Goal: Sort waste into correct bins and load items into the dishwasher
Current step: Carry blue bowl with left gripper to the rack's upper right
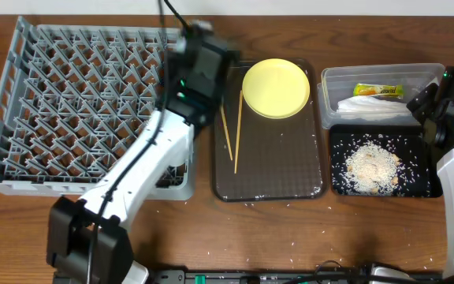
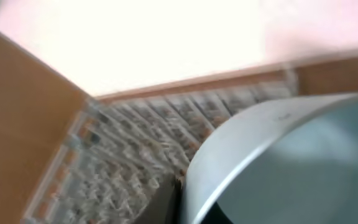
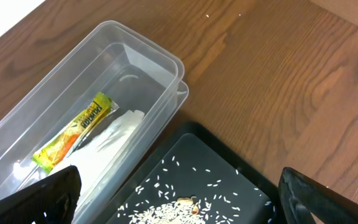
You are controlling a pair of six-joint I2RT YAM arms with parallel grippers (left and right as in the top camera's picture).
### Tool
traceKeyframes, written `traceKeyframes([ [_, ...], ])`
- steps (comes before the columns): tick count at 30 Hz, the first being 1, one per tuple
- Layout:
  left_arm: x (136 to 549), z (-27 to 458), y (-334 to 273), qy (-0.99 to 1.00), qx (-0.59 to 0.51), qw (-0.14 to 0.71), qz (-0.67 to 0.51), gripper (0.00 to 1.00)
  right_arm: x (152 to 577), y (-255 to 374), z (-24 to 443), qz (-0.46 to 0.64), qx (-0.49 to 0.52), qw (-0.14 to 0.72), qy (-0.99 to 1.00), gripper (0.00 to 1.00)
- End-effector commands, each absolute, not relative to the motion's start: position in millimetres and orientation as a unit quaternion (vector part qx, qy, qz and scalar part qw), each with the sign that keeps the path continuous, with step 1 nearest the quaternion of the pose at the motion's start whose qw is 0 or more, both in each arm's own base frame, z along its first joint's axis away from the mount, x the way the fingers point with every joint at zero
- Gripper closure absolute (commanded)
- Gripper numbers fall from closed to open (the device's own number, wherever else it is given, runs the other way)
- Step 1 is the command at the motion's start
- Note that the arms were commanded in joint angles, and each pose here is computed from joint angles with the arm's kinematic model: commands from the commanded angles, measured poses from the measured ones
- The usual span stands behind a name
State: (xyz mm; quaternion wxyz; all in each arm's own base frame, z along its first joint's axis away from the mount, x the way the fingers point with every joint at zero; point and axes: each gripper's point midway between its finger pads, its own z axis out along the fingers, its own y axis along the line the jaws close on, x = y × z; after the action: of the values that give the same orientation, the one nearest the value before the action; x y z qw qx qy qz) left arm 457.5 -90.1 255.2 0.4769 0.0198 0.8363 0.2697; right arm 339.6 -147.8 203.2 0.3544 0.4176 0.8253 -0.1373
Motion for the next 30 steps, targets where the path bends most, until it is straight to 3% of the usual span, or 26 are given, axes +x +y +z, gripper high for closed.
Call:
traceKeyframes([
  [1,468,306,-62,0.782,0.038,0.491,0.382,0.93,339,-151,203,-0.144,0.425,0.354,0.820,0.01],
  [5,497,304,-37,0.759,0.045,0.483,0.434,0.93,339,-151,203,-0.144,0.425,0.354,0.820,0.01],
  [12,526,246,-3,0.746,0.038,0.412,0.522,0.92,339,-151,203,-0.144,0.425,0.354,0.820,0.01],
  [21,537,192,0,0.747,0.035,0.379,0.544,0.92,339,-151,203,-0.144,0.425,0.354,0.820,0.01],
  [30,526,193,3,0.741,0.018,0.358,0.568,0.92,339,-151,203,-0.144,0.425,0.354,0.820,0.01],
])
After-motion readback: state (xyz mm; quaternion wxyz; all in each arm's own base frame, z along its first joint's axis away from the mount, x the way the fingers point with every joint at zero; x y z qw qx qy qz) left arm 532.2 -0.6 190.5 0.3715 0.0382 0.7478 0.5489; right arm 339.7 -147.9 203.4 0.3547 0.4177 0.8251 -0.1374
